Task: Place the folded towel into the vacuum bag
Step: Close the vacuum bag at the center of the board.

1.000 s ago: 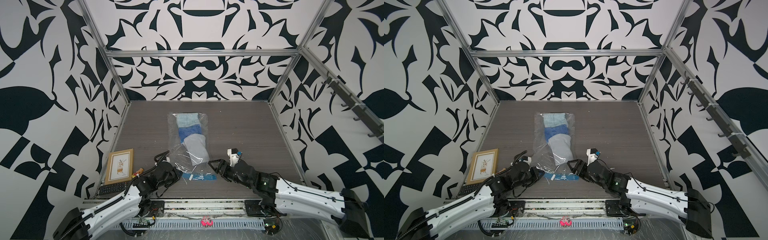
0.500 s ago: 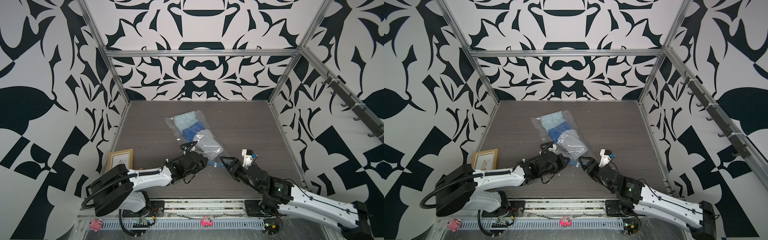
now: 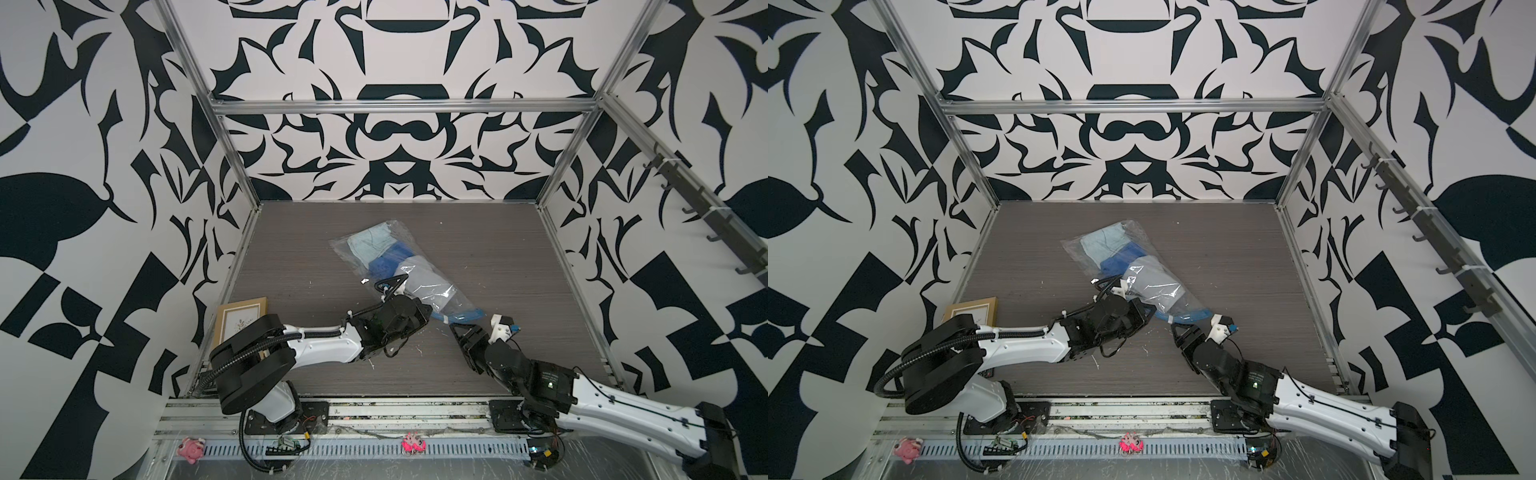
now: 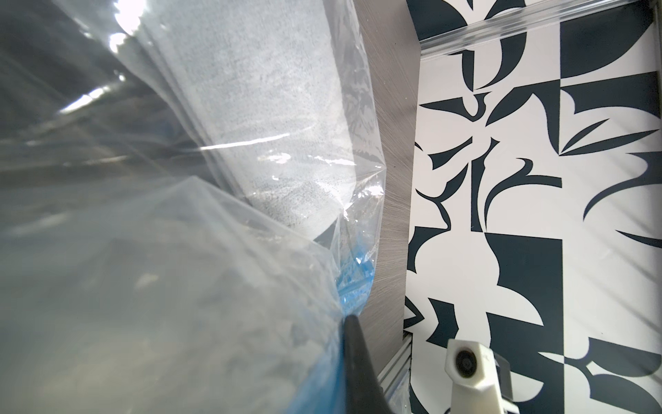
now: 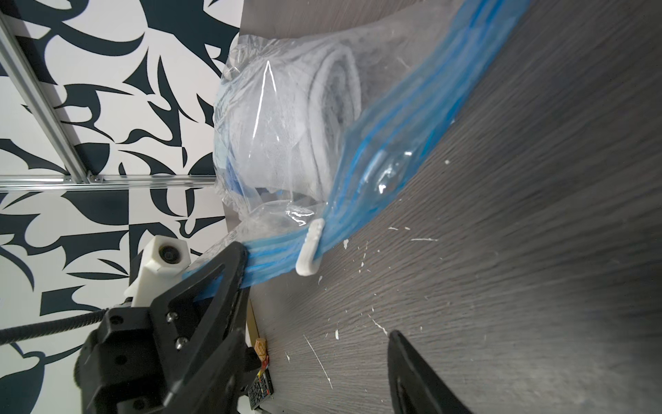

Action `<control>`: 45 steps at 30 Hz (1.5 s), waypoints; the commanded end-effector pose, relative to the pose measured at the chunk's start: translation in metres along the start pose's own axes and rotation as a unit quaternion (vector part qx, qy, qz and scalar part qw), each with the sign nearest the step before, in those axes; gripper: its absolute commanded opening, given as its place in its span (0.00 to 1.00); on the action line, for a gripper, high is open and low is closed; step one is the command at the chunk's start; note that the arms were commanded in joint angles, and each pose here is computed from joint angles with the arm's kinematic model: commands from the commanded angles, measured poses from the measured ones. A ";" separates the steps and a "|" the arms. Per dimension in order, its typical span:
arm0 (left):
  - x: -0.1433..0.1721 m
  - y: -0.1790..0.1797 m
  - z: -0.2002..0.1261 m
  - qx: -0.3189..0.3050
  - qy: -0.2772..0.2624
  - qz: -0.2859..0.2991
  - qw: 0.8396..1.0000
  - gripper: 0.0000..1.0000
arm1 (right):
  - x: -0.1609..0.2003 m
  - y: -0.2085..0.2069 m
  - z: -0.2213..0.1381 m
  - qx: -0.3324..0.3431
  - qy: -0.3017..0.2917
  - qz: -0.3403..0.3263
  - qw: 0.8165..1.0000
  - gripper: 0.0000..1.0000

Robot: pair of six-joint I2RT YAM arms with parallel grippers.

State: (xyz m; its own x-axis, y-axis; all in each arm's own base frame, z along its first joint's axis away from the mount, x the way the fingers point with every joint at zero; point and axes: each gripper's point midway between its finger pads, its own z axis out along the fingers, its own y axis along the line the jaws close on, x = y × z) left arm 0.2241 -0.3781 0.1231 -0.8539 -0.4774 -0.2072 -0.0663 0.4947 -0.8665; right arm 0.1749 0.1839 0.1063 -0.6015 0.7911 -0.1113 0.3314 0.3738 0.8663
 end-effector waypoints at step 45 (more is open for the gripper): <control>0.008 -0.004 -0.003 0.019 0.017 -0.005 1.000 0.00 | -0.020 0.011 0.048 -0.030 -0.062 0.203 0.977 0.32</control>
State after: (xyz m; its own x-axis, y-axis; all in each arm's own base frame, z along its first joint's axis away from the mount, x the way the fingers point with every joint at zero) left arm 0.2213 -0.3788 0.1182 -0.8612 -0.4702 -0.1928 -0.0714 0.4875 -0.8702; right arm 0.2192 0.1906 0.0850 -0.3448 0.9261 0.1531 0.4951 0.0409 0.8679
